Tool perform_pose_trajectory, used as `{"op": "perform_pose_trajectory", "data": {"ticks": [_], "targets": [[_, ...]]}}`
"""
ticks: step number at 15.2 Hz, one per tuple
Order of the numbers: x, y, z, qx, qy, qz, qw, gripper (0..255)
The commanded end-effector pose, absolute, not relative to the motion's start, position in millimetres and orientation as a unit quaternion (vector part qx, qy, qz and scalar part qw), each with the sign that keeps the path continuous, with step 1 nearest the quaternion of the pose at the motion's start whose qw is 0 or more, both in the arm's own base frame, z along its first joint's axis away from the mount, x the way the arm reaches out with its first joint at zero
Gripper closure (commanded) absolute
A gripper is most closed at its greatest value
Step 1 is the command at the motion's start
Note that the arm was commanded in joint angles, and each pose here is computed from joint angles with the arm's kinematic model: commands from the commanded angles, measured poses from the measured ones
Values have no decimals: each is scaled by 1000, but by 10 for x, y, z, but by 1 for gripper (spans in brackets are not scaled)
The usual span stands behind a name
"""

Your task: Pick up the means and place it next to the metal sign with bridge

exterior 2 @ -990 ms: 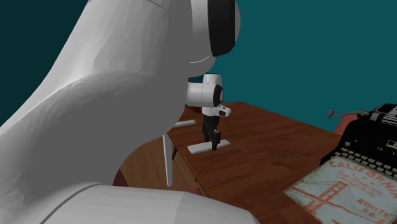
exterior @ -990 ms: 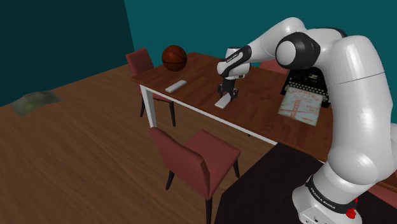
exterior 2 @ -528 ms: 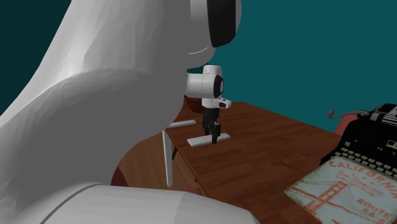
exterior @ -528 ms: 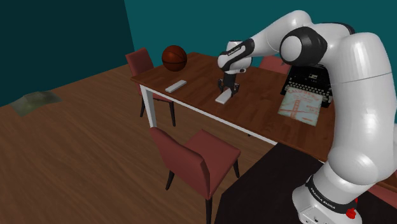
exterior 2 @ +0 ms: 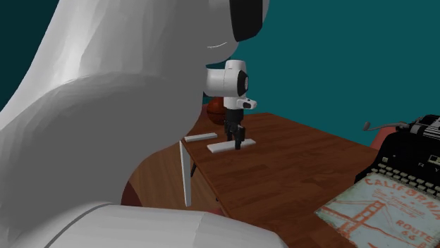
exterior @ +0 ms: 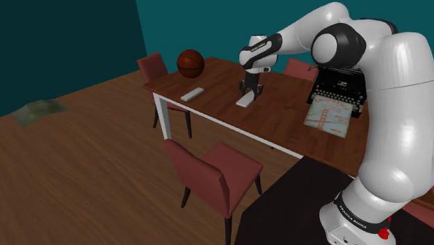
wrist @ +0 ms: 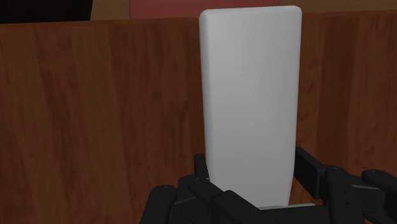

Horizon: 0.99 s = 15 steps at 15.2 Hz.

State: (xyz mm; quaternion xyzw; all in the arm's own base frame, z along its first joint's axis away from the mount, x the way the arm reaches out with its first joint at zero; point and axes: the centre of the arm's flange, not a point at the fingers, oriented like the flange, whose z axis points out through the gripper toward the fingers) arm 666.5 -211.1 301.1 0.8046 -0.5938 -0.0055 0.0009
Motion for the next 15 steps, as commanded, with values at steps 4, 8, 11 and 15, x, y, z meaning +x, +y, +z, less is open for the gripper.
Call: {"op": "perform_pose_trajectory", "data": {"ticks": [4,8,11,15], "targets": [[6664,-2111,3283,805,-594,-5,1,255],[6524,-2481,3304,805,-594,-5,1,255],[6383,-2851,3307,805,-594,-5,1,255],[6195,-3344,3312,805,-594,-5,1,255]]}}
